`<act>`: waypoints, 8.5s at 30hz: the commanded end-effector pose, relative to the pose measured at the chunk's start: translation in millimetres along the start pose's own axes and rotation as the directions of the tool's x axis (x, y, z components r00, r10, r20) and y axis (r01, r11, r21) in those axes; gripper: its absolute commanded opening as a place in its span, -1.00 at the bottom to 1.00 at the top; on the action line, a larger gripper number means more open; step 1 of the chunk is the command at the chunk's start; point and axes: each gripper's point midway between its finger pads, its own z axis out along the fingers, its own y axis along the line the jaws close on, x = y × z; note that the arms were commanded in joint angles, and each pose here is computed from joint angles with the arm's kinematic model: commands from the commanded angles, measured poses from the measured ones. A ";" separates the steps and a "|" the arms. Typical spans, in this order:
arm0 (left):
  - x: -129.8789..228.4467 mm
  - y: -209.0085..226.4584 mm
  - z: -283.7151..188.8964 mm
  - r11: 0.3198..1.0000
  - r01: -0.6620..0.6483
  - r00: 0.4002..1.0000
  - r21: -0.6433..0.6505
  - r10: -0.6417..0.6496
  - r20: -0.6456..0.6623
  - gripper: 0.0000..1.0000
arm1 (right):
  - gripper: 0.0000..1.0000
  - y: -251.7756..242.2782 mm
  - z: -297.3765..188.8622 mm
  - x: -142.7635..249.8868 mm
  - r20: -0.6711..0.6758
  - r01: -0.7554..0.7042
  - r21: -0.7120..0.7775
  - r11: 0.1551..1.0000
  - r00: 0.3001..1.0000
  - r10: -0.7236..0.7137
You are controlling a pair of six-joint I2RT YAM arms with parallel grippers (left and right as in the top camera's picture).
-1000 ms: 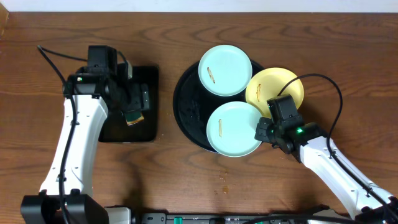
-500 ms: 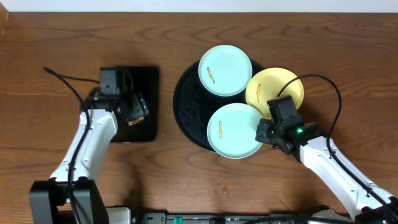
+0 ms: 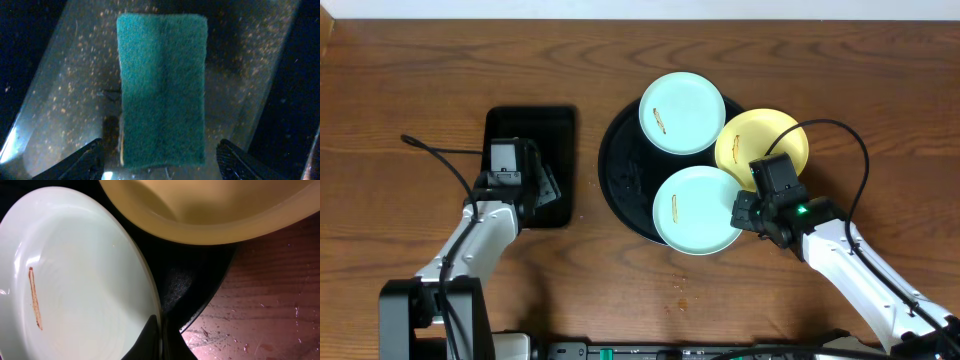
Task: Clean dirty plates on tray and stack at the side
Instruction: 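Lower the left gripper onto the green sponge in the black tray, then close the left gripper on the sponge and lift it, then carry the sponge with the left gripper toward the lower light-blue plate, then scrub the light-blue plate with the sponge while the right gripper holds it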
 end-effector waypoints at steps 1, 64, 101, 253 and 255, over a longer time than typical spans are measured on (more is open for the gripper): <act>1.8 3.4 9.3 1.000 0.016 1.000 -0.015 -0.016 -0.007 0.43 | -0.98 1.6 -0.3 -2.0 0.007 0.020 0.007 1.000 1.000 -0.020; -13.3 11.2 11.5 0.998 0.000 0.998 -0.069 0.005 0.060 0.33 | -0.53 -15.0 19.8 10.1 -0.045 0.022 0.086 0.996 0.999 -0.018; -28.4 3.4 39.0 0.998 -0.032 0.992 -0.047 0.037 0.124 -0.85 | -0.98 -1.3 30.1 17.1 -0.096 0.018 0.012 1.000 0.995 -0.016; 81.1 -208.6 -52.9 0.663 -0.529 0.835 0.530 0.516 0.189 -0.85 | -0.97 39.0 62.1 -28.5 0.086 0.183 0.017 0.983 0.979 -0.184; 86.1 -209.8 -46.7 0.661 -0.531 0.832 0.530 0.526 0.177 -0.85 | -0.98 39.0 62.1 -28.5 0.086 0.183 0.017 0.983 0.979 -0.184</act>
